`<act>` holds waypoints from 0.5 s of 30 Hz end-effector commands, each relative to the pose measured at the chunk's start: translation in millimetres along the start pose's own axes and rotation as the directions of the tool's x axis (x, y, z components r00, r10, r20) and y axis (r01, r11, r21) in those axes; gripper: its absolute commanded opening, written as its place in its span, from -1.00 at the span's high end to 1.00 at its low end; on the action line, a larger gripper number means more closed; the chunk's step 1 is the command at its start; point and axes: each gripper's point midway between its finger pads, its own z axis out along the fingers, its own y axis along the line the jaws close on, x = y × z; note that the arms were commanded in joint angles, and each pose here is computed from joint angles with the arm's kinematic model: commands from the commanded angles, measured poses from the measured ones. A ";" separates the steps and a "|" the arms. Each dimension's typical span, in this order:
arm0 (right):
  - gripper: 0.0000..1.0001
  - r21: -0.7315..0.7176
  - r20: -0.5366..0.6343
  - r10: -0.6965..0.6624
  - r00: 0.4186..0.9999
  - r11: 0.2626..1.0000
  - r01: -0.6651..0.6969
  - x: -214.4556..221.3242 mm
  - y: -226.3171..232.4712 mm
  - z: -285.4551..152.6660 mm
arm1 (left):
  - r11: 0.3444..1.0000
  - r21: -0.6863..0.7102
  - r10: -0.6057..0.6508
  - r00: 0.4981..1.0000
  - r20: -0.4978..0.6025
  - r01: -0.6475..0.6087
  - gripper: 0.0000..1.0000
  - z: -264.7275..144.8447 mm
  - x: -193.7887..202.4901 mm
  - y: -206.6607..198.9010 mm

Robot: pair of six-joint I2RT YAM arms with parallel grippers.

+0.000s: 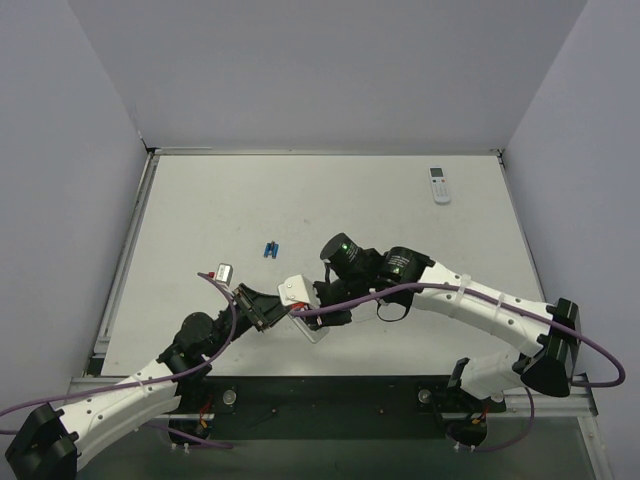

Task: Load the batteries into the remote control
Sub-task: Load the battery into the remote control.

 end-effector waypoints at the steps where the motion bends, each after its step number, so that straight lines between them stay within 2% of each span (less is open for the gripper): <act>1: 0.78 -0.038 0.022 -0.009 1.000 0.999 0.010 -5.2 0.9 5.3 | 0.994 0.104 -0.011 1.000 -0.003 0.011 1.00 -5.1 1.1 -19.1; 15: 0.88 -0.062 -0.032 0.036 0.999 0.997 -0.037 9.2 -4.7 24.9 | 0.987 0.161 -0.023 1.000 0.007 0.022 1.00 -6.6 -0.5 -34.1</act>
